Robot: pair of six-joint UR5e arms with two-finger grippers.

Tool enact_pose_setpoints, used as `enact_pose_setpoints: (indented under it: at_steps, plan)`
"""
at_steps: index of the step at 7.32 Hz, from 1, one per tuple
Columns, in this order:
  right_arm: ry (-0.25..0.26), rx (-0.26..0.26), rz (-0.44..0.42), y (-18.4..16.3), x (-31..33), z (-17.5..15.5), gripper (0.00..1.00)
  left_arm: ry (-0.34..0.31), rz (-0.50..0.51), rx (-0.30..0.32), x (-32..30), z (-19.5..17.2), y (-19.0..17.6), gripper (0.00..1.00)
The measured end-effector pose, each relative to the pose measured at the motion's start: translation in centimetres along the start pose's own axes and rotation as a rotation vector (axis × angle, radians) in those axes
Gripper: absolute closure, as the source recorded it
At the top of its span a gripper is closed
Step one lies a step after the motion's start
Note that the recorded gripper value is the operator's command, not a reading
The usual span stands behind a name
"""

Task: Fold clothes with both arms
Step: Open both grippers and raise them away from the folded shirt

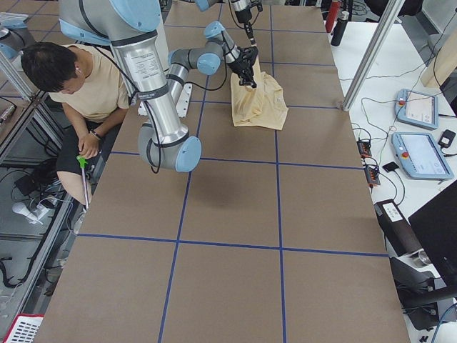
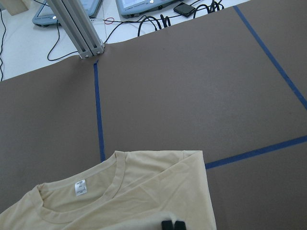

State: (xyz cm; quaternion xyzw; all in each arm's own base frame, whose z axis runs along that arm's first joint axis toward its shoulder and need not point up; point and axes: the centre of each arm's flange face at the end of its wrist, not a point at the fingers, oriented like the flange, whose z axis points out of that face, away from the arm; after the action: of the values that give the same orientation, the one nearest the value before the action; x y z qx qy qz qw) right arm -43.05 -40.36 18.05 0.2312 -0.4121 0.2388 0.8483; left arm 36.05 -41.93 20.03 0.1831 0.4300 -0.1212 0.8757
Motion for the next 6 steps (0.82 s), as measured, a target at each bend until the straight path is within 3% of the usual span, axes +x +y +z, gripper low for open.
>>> enact_pose_setpoints:
  at_steps: [4, 6]
  plan:
    - [0.081, 0.025, -0.035, -0.6, -2.4, 11.8, 1.0, -0.078, 0.017, 0.069, -1.2, 14.5, -2.5, 1.0]
    - [0.098, 0.022, -0.05, -0.7, -1.4, 16.1, 1.0, -0.098, 0.059, 0.083, -2.6, 18.3, -2.8, 1.0]
